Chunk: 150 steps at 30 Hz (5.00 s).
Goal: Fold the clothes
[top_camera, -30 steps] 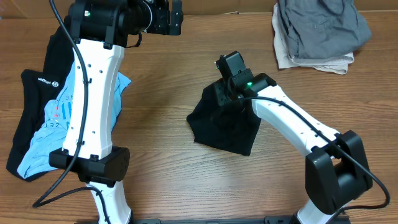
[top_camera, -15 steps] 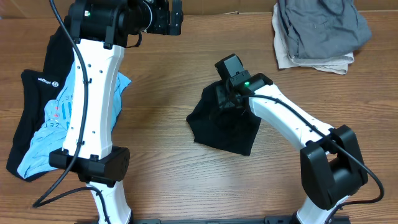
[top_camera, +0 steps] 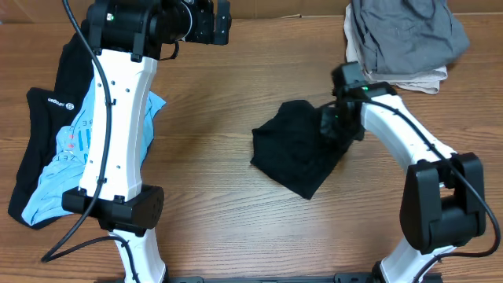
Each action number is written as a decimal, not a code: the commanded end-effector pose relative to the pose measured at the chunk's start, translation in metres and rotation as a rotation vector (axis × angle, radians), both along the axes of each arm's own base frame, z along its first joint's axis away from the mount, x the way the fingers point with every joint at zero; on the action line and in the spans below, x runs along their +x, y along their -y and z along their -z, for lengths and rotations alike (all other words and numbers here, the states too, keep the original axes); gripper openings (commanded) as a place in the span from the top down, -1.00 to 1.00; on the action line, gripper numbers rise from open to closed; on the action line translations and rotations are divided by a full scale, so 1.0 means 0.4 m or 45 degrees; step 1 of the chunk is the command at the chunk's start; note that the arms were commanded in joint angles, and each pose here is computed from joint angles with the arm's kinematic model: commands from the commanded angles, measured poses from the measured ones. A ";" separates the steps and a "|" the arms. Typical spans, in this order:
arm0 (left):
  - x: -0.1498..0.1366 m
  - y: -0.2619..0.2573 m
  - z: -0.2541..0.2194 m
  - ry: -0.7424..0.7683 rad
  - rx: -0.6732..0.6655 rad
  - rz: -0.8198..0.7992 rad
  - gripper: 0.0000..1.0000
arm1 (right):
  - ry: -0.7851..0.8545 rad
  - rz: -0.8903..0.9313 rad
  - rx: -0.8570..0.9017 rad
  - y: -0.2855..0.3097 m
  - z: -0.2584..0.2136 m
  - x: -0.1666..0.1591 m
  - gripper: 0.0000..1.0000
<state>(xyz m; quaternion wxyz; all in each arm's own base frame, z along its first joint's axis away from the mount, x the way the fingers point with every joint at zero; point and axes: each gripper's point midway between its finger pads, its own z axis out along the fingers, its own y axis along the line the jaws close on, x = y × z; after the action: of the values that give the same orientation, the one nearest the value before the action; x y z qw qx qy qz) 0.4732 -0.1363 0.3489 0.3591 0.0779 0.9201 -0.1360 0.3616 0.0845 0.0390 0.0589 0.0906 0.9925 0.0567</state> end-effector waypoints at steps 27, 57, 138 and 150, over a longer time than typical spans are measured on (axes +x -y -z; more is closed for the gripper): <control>0.017 -0.032 0.063 -0.050 0.107 -0.036 -1.00 | 0.254 -0.113 0.288 -0.223 -0.291 -0.086 -0.17; 0.023 -0.030 0.057 -0.032 0.103 -0.037 -1.00 | 0.148 -0.299 0.122 -0.245 -0.152 -0.095 -0.47; 0.040 -0.045 0.049 0.019 0.169 -0.039 -1.00 | 0.039 0.022 -0.088 -0.070 -0.091 -0.162 -0.47; 0.040 -0.045 0.049 0.018 0.169 -0.038 -1.00 | 0.093 0.055 -0.098 -0.029 -0.048 -0.118 0.16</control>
<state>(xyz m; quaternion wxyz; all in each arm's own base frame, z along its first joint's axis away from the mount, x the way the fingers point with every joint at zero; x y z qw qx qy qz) 0.4854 -0.1207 0.3358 0.3659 0.0815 0.9238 -0.0780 0.3131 0.1022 0.0604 0.0963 0.1050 0.9893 0.0305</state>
